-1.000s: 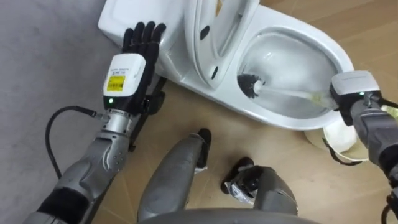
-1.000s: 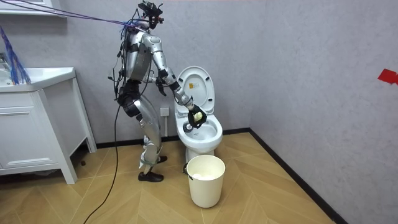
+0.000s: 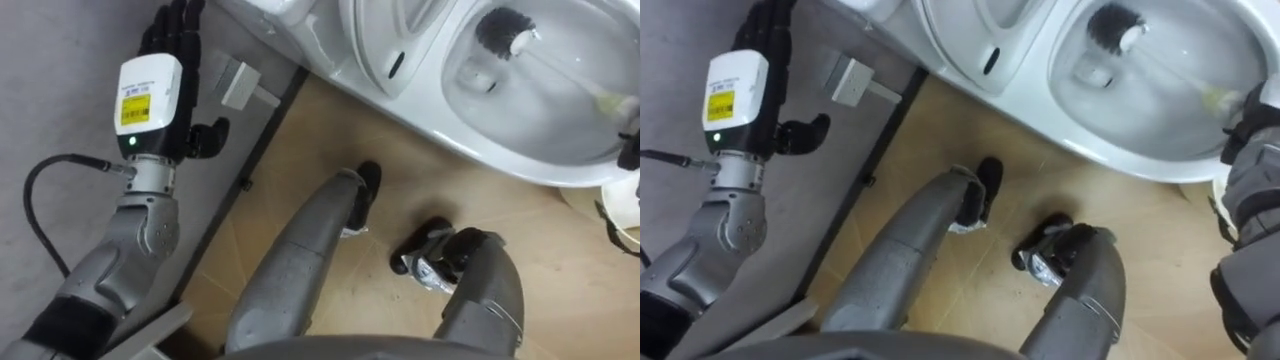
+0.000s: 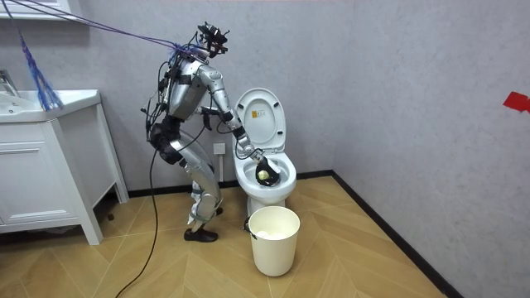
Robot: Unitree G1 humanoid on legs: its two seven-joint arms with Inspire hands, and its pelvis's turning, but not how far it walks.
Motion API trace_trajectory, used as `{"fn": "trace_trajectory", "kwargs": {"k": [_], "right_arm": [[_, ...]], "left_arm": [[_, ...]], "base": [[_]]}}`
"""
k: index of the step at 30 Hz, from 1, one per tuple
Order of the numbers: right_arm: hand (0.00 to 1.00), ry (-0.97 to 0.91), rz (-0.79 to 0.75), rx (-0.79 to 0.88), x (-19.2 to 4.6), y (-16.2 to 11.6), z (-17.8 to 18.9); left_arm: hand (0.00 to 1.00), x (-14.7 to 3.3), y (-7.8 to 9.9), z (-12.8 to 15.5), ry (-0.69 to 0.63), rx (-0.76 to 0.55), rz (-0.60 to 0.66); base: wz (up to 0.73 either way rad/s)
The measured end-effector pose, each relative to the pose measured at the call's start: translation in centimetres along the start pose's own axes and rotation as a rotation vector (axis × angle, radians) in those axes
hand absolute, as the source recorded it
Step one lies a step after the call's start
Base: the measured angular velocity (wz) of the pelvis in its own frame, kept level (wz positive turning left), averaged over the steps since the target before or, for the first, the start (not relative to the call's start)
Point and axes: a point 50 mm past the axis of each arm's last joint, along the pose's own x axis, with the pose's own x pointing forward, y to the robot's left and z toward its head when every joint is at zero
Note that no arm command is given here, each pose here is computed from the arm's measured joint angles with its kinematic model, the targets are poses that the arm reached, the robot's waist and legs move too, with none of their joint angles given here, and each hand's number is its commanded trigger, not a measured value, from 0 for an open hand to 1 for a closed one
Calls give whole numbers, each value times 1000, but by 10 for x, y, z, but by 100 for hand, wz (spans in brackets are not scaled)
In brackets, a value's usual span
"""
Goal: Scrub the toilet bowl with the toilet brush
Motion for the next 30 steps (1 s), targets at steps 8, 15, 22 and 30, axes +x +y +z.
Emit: {"fn": "trace_trajectory", "kwargs": {"k": [8,15,22,30], "right_arm": [[100,-4,9,39,-1,3,2],[100,-52,5,-222,-3,8,0],[100,-180,-24,-579,-11,23,11],[100,-297,8,-571,-30,53,29]], "left_arm": [[0,-1,1,1,1,11,5],[0,-5,-2,-2,18,12,-11],[0,-10,-11,0,19,-1,-31],[0,-25,-14,-2,22,-70,-53]], "base": [[-1],[-11],[-12],[-2]]}}
